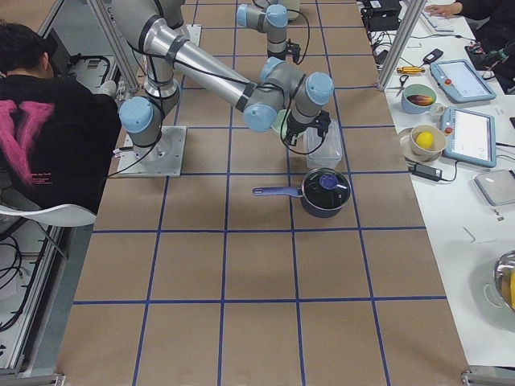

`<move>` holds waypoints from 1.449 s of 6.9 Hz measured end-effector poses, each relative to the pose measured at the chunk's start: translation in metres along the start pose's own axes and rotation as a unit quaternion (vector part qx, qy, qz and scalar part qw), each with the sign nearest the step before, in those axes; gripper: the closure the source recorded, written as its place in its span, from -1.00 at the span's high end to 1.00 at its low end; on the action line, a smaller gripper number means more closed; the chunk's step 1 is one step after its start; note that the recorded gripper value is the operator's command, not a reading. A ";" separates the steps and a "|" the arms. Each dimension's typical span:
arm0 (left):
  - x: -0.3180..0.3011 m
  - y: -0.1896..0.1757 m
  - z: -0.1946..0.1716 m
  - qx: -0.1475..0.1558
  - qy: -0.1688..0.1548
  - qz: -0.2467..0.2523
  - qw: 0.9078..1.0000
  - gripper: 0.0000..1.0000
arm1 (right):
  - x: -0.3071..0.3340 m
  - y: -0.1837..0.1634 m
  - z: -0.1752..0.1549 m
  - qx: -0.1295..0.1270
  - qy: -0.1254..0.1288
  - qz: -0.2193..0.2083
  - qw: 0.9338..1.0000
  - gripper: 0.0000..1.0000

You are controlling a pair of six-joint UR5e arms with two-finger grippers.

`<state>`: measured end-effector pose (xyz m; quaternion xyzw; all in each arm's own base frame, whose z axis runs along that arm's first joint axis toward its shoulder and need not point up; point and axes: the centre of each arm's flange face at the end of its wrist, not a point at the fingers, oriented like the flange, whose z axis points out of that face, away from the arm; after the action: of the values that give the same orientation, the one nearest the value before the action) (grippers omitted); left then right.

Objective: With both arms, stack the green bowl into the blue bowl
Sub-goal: 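Release blue bowl and retract left arm while right lowers green bowl into it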

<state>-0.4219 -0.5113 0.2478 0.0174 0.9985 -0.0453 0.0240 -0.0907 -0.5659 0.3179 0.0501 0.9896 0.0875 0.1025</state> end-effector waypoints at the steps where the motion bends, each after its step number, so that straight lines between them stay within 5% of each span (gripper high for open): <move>1: -0.009 -0.006 -0.018 0.012 -0.001 0.002 1.000 1.00 | -0.017 0.004 -0.007 0.008 0.002 -0.010 1.000 -1.00; 5: -0.185 -0.048 -0.111 -0.032 0.028 0.024 0.999 1.00 | -0.134 0.025 -0.017 0.029 0.012 -0.018 0.999 -1.00; 7: -0.287 -0.031 -0.170 -0.056 0.043 0.047 0.996 1.00 | -0.222 0.043 0.008 0.020 0.006 -0.016 1.000 -1.00; 10: -0.311 0.011 -0.240 -0.018 0.038 0.022 0.999 1.00 | -0.323 0.049 0.079 0.007 -0.003 -0.033 0.999 -1.00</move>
<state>-0.1224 -0.4890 0.5011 0.0403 0.9988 -0.0262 -0.0131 0.2449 -0.5427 0.3137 0.0186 0.9911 0.0766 0.1077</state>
